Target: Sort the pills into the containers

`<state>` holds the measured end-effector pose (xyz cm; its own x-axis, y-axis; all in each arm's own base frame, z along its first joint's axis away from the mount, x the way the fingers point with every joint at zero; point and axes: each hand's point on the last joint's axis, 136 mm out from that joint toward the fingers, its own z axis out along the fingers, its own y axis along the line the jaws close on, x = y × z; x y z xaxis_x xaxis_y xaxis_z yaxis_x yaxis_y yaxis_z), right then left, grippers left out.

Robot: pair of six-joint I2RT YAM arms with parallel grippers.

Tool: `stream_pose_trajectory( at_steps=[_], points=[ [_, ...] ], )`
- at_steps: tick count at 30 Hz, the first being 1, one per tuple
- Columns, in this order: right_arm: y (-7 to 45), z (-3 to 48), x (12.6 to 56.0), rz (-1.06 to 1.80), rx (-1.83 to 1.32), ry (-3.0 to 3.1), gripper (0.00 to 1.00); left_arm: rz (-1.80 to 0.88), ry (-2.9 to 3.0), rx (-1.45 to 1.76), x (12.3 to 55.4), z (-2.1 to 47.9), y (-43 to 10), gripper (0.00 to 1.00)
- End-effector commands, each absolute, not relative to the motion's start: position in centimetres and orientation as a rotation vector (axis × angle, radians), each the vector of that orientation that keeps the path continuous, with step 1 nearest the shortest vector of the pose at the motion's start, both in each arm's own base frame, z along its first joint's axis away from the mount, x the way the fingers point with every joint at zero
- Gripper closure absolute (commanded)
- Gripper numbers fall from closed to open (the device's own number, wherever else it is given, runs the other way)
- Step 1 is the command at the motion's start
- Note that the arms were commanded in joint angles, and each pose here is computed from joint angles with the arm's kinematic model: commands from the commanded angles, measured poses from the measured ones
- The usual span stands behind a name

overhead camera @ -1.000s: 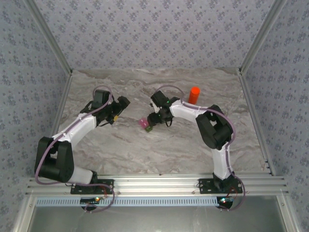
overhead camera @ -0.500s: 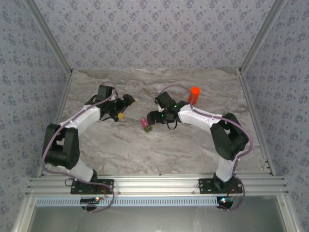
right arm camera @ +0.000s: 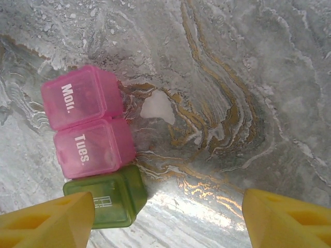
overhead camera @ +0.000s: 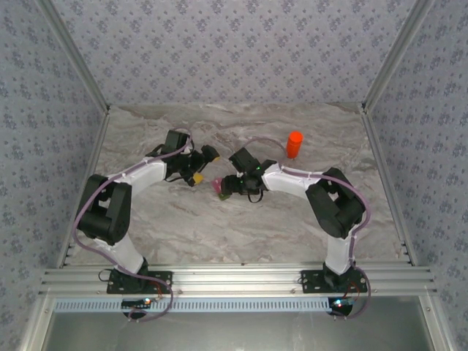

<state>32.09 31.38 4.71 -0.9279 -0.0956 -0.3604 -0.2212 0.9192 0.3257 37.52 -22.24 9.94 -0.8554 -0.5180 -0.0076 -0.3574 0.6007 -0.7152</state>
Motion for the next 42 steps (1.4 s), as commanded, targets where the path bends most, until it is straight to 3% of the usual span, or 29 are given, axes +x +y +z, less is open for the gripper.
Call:
stream_pose_trajectory(
  at_steps=[1, 21, 42],
  points=[
    [31.1, 3.8, 31.9, 0.447, -0.246, 2.755, 0.22, -1.113, 2.582, -0.732, 38.1, 10.7, -22.5, 0.0],
    [31.3, 2.6, 31.1, 0.429, -0.293, 2.789, 0.21, -1.117, 2.602, -0.748, 37.3, 10.2, -23.6, 0.0],
    [31.8, 2.6, 31.3, 0.457, -0.277, 2.788, 0.19, -1.082, 2.619, -0.988, 36.5, 6.8, -24.2, 0.0]
  ],
)
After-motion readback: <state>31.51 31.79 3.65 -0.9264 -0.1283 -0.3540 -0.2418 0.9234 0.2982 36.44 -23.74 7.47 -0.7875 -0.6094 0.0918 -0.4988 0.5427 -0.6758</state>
